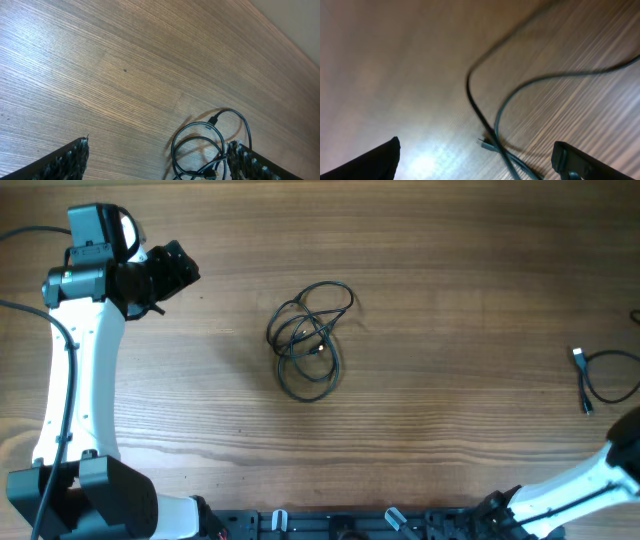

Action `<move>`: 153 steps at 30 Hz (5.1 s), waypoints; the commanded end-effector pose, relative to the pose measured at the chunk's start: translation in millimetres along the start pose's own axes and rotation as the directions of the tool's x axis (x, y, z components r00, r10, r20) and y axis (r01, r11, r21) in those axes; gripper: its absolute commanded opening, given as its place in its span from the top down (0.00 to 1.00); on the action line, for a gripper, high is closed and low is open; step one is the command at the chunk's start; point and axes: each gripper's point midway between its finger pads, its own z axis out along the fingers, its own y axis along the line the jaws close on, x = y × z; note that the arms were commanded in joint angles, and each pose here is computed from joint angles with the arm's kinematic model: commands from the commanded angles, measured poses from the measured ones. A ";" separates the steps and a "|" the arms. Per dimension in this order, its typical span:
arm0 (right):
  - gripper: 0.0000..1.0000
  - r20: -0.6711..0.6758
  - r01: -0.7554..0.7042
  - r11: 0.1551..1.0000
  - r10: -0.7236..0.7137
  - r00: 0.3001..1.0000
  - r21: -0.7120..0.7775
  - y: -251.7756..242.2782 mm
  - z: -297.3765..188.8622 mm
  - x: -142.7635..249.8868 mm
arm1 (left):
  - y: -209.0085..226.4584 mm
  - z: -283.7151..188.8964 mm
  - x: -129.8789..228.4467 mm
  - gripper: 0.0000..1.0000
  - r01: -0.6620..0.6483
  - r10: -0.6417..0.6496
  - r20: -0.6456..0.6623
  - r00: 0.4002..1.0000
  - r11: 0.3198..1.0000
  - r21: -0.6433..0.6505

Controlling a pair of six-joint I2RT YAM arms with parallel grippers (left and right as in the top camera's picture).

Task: Untangle cables

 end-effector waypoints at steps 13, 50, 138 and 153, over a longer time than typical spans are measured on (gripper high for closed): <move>0.06 0.370 0.649 0.452 -0.561 0.740 -0.612 237.4 -215.9 162.7 | -11.8 -0.4 4.7 0.11 0.009 -0.007 -0.030 1.000 0.997 0.073; 0.96 -0.185 0.525 0.520 -0.806 0.562 -0.674 341.3 55.4 527.9 | -16.6 -1.1 10.6 0.09 0.014 -0.008 -0.059 0.998 0.995 0.103; 0.96 0.174 0.492 0.161 -0.805 0.567 -0.856 348.5 -129.0 415.4 | -135.0 96.7 227.0 0.30 -0.630 0.923 0.281 0.264 -0.055 0.774; 0.96 0.185 0.391 0.074 -0.791 0.583 -0.917 350.6 -148.4 400.7 | -150.8 95.1 245.4 0.71 -0.626 0.921 0.324 0.215 -0.125 0.770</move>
